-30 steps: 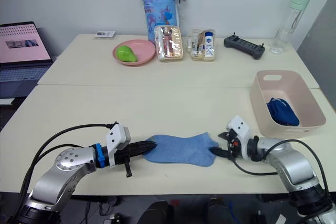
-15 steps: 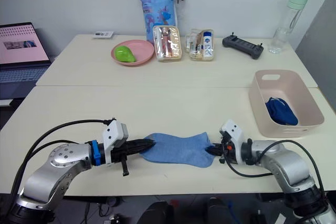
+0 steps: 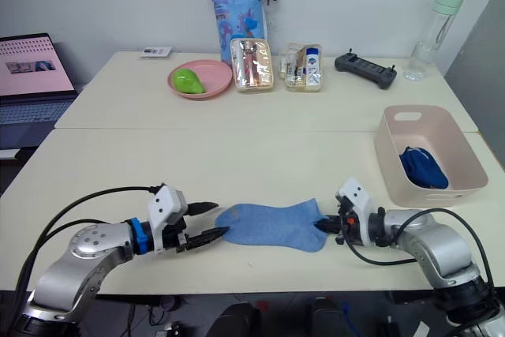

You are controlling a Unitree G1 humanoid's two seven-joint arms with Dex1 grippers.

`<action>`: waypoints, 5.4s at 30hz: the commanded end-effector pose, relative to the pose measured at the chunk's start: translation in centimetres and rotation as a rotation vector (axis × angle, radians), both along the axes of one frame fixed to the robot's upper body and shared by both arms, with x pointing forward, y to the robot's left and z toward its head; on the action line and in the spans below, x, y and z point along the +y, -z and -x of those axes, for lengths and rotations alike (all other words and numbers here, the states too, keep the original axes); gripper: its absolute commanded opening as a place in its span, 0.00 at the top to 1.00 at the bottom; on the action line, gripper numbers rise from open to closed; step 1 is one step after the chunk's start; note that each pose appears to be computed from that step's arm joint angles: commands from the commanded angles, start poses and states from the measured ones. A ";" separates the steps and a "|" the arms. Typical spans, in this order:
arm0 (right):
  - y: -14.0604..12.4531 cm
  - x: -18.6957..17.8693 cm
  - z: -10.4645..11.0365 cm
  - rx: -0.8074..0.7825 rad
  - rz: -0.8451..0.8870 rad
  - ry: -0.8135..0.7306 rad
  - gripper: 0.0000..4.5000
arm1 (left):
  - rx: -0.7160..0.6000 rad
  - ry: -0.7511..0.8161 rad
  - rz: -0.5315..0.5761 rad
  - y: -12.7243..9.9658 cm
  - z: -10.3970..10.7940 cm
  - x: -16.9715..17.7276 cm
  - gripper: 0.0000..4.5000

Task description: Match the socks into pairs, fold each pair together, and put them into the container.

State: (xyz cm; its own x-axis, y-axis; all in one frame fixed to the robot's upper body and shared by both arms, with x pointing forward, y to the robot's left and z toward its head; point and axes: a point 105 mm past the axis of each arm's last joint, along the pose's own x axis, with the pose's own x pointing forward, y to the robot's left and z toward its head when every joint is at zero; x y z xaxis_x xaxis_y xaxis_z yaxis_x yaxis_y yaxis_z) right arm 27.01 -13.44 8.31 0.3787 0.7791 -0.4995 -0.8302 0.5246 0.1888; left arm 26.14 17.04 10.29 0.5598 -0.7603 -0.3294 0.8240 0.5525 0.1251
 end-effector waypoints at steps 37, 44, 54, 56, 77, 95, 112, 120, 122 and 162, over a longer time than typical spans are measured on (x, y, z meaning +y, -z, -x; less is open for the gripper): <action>-3.2 8.5 -0.1 0.070 -0.241 -0.282 1.00 | 0.067 0.237 -0.032 1.8 -2.0 -7.0 0.99; -2.9 9.4 -0.6 0.041 -0.235 -0.277 0.87 | 0.057 0.211 -0.034 -1.7 -0.3 -3.6 1.00; -7.7 8.6 0.9 0.101 -0.364 -0.328 0.19 | -0.045 0.265 0.039 -6.1 -0.4 -4.6 1.00; -8.2 8.3 0.9 0.101 -0.366 -0.320 0.19 | -0.044 0.275 0.055 -5.8 -0.4 -5.2 1.00; -0.8 7.2 -1.5 0.253 -0.077 -0.088 0.19 | 0.063 0.254 -0.177 4.9 -0.2 -4.0 1.00; -0.4 9.9 -2.1 0.242 -0.115 -0.148 0.97 | 0.053 0.204 -0.060 3.1 -0.3 -4.0 1.00; -22.5 -11.7 -9.9 -0.820 0.511 0.323 1.00 | -0.282 0.328 0.387 -15.8 -2.3 -11.8 0.00; -20.5 -18.1 -9.6 -0.950 1.113 0.182 1.00 | -0.295 0.369 0.409 -15.9 -2.3 -13.8 0.00; -18.6 -18.2 -9.6 -0.925 1.152 0.121 1.00 | -0.284 0.391 0.403 -15.5 -2.0 -14.2 0.00; -17.1 -18.4 -10.2 -0.604 1.047 -0.065 0.78 | -0.286 0.489 0.379 -14.8 -0.9 -16.8 0.00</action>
State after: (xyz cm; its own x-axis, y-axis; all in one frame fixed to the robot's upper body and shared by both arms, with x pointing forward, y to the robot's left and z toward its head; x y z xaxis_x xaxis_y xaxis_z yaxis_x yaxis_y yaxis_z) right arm 37.19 -31.55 24.67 0.7226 0.1395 -0.6771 -0.6912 0.1629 -0.7040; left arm 27.79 0.66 24.28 0.1783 -0.9780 0.1083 0.9597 0.1972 0.2005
